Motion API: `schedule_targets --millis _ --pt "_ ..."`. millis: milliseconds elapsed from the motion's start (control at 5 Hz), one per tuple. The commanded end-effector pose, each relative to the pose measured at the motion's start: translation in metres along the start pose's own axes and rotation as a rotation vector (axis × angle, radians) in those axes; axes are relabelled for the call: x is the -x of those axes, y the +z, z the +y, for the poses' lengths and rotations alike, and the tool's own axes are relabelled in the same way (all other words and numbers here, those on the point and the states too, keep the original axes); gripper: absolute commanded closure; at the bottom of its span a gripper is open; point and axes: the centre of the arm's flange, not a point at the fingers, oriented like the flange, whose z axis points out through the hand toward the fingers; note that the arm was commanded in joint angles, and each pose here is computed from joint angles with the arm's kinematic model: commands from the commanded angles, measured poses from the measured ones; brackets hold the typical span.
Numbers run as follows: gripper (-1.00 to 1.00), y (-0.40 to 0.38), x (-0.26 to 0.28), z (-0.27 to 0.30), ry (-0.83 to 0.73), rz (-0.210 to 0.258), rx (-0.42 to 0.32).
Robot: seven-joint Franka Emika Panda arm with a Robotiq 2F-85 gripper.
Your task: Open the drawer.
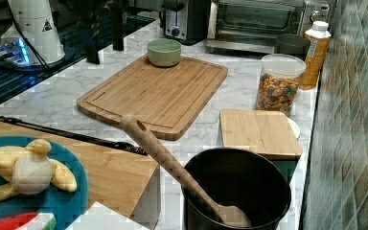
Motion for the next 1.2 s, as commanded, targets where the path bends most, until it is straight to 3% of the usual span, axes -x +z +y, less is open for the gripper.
schedule_targets --millis 200,400,600,800,1000,1200 --pt "-1.00 0.043 0.001 0.034 -0.186 0.037 0.018" --pt "-1.00 0.050 0.010 0.049 -0.153 0.062 0.083" --pt "-1.00 0.057 0.025 0.061 -0.115 0.133 0.112" --pt "-1.00 0.061 0.029 0.071 -0.102 0.133 0.134" --pt "-1.00 0.078 0.029 0.074 -0.113 0.072 0.123" --pt "-1.00 0.105 0.035 0.070 -0.072 0.108 0.100"
